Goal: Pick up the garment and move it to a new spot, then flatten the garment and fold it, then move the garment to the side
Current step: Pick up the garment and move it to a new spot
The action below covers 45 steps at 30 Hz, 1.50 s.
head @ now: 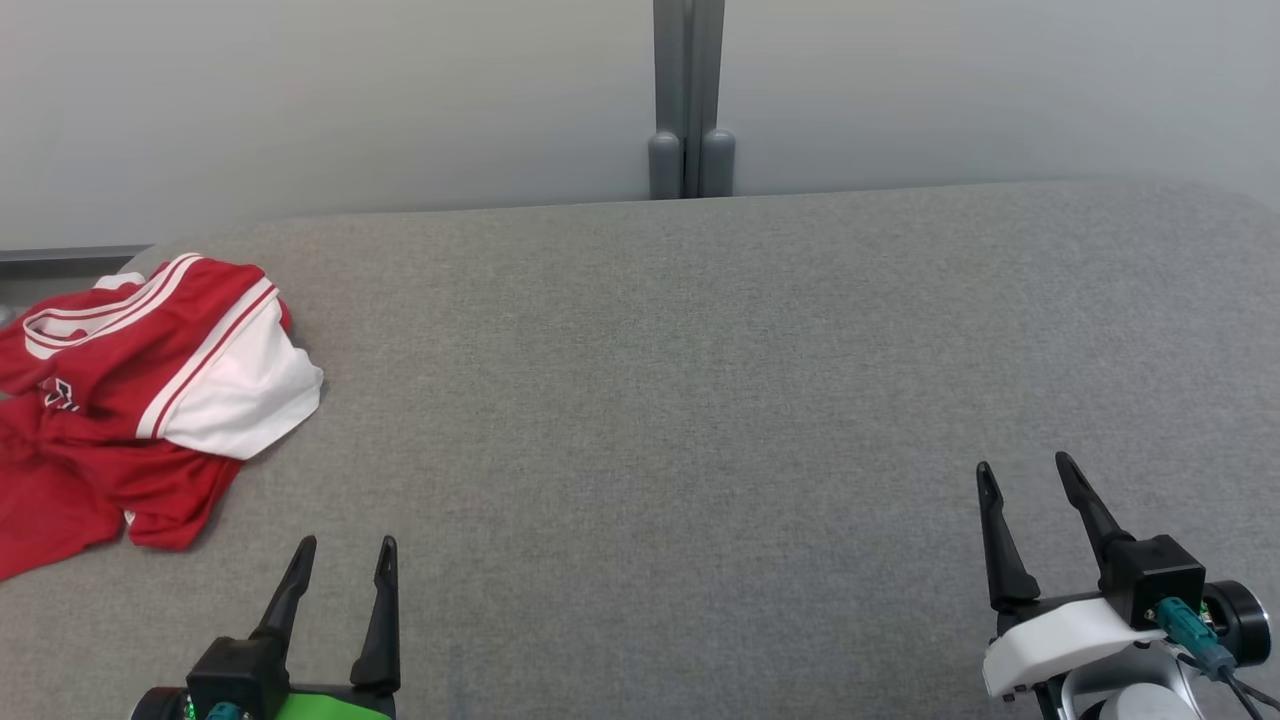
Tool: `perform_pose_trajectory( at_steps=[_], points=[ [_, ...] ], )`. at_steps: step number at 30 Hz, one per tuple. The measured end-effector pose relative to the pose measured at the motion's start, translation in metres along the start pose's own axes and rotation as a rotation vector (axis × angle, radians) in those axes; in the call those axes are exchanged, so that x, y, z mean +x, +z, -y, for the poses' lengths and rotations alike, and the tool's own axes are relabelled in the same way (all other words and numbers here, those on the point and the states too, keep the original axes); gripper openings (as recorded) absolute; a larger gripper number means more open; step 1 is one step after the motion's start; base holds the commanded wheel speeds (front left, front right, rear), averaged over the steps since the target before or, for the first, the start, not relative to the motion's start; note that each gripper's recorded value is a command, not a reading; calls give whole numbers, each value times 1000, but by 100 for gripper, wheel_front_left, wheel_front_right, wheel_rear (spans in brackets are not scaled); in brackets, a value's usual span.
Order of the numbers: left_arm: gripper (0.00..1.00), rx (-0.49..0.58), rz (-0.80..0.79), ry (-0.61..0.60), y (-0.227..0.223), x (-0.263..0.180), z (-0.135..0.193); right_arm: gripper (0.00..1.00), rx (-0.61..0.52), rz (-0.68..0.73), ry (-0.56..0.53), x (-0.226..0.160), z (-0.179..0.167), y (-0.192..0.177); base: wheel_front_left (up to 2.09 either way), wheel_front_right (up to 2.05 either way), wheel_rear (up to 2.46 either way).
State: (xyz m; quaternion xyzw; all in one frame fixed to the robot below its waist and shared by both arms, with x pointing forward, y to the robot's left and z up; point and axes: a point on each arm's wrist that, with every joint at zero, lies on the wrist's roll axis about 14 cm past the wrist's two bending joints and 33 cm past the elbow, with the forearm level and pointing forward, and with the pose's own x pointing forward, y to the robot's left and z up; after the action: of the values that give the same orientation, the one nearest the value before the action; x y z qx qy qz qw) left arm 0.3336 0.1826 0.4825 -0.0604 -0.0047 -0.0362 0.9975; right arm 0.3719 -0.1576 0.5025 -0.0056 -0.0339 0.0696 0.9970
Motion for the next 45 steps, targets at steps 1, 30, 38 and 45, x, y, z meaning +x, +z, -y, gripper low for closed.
perform_pose_trajectory(
  at_steps=[1,30,38,45],
  points=[
    [100,0,-2,-2,-1,0,1,100,0,0,1,0,0,0,0,0,0],
    [100,-19,35,461,2,-128,-107,100,63,7,488,38,-167,5,0,0,0],
    [100,-46,109,375,37,-63,-112,100,4,105,524,70,-183,27,0,0,0],
    [100,36,66,270,69,21,-141,100,-1,159,548,113,-199,27,0,0,0]
  ],
)
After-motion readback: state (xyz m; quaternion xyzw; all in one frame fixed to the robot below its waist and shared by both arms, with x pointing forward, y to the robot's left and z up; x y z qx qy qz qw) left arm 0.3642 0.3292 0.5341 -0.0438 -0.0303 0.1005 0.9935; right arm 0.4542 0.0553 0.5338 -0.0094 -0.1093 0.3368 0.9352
